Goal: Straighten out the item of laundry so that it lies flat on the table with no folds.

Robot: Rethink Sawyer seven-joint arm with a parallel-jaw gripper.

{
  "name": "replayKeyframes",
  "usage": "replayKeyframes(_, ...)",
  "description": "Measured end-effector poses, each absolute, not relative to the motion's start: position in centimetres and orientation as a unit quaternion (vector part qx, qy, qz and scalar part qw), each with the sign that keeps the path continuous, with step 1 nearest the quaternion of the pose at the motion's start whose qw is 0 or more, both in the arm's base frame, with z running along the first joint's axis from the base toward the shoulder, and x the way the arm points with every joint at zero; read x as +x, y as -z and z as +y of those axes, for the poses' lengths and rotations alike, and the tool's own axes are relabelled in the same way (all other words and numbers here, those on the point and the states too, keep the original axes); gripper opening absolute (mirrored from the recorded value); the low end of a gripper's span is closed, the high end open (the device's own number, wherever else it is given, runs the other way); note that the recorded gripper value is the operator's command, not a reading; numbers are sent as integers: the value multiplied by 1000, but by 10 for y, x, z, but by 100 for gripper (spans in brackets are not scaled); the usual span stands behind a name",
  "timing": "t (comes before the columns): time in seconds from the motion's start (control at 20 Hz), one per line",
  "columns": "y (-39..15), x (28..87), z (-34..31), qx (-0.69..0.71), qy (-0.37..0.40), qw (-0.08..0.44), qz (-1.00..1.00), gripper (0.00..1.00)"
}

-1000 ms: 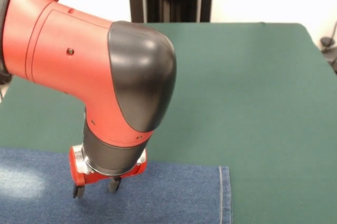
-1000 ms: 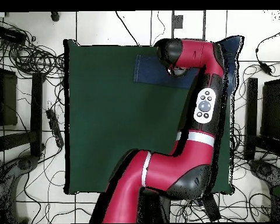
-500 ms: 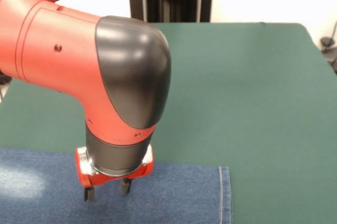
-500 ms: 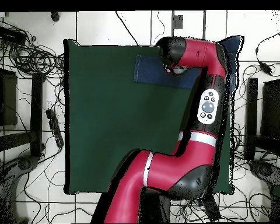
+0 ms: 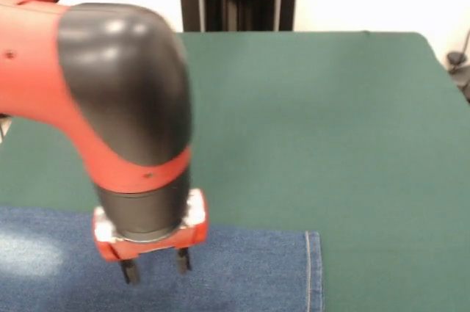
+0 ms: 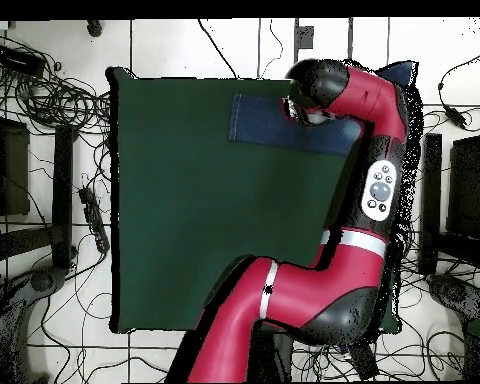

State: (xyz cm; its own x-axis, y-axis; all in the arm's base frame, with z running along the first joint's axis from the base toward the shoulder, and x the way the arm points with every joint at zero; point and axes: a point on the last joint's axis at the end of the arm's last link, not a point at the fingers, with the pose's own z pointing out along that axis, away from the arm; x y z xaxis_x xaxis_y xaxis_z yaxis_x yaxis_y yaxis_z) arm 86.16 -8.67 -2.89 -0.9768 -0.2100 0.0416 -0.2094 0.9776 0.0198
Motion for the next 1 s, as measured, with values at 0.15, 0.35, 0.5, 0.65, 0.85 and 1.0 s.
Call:
replayKeyframes(0.15,41,852,-116,87,15,38,-995,100)
replayKeyframes(0.35,46,842,-153,65,30,64,-995,100)
replayKeyframes(0.5,49,839,-172,57,33,82,-994,100)
replayKeyframes(0.65,47,843,-180,48,41,91,-994,100)
replayKeyframes(0.85,49,850,-183,32,57,105,-992,100)
replayKeyframes(1.0,49,855,-186,19,66,114,-991,100)
